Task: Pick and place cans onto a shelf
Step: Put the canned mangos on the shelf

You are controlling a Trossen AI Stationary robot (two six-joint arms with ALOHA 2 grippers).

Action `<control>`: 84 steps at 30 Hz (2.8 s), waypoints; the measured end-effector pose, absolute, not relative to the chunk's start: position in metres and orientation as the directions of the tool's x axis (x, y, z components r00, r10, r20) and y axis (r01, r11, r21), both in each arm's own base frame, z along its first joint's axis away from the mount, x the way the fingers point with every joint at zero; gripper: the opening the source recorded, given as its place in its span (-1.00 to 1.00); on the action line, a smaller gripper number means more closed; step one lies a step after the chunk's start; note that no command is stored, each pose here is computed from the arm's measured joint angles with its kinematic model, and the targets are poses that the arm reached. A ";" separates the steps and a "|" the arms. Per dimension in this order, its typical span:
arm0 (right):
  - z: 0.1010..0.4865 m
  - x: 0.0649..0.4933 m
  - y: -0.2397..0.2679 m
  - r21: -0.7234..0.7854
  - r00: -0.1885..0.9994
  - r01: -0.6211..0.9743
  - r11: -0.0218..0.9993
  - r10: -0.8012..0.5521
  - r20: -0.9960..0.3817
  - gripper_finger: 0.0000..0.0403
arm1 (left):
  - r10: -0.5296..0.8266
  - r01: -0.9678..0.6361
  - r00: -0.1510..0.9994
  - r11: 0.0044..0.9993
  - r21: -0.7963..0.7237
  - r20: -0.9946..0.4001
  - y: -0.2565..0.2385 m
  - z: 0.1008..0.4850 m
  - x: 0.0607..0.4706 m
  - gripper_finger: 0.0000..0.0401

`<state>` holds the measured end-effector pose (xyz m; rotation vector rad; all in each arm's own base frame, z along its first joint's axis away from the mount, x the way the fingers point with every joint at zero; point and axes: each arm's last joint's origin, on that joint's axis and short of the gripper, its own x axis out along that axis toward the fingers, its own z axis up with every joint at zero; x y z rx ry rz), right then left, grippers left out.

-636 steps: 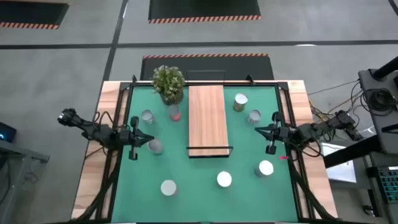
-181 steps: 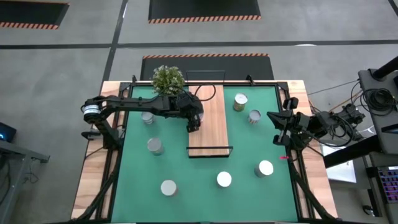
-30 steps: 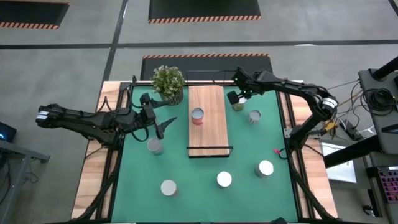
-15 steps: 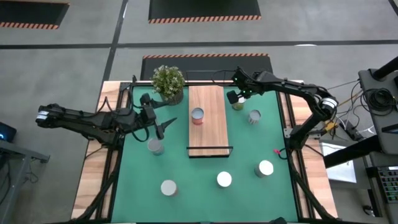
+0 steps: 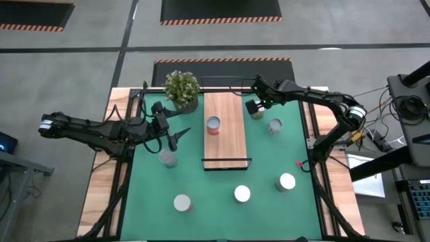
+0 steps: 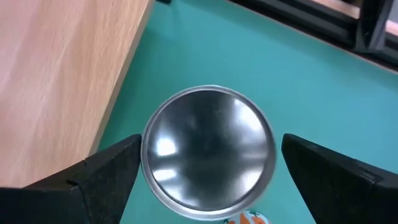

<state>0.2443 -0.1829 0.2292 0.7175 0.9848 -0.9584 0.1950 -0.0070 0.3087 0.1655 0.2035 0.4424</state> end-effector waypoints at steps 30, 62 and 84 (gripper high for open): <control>0.281 0.267 -0.174 0.139 0.349 0.864 0.484 -0.377 -0.858 0.57 | 0.489 -0.453 0.859 0.864 0.219 -0.153 -0.006 0.309 0.194 0.51; 0.286 0.386 -0.207 0.107 0.458 0.738 0.666 -0.379 -0.804 0.56 | 0.492 -0.465 0.867 0.857 0.222 -0.082 -0.002 0.324 0.166 0.51; 0.271 0.415 -0.222 0.074 0.451 0.695 0.715 -0.354 -0.819 0.69 | 0.491 -0.461 0.865 0.858 0.226 -0.098 -0.002 0.322 0.166 0.51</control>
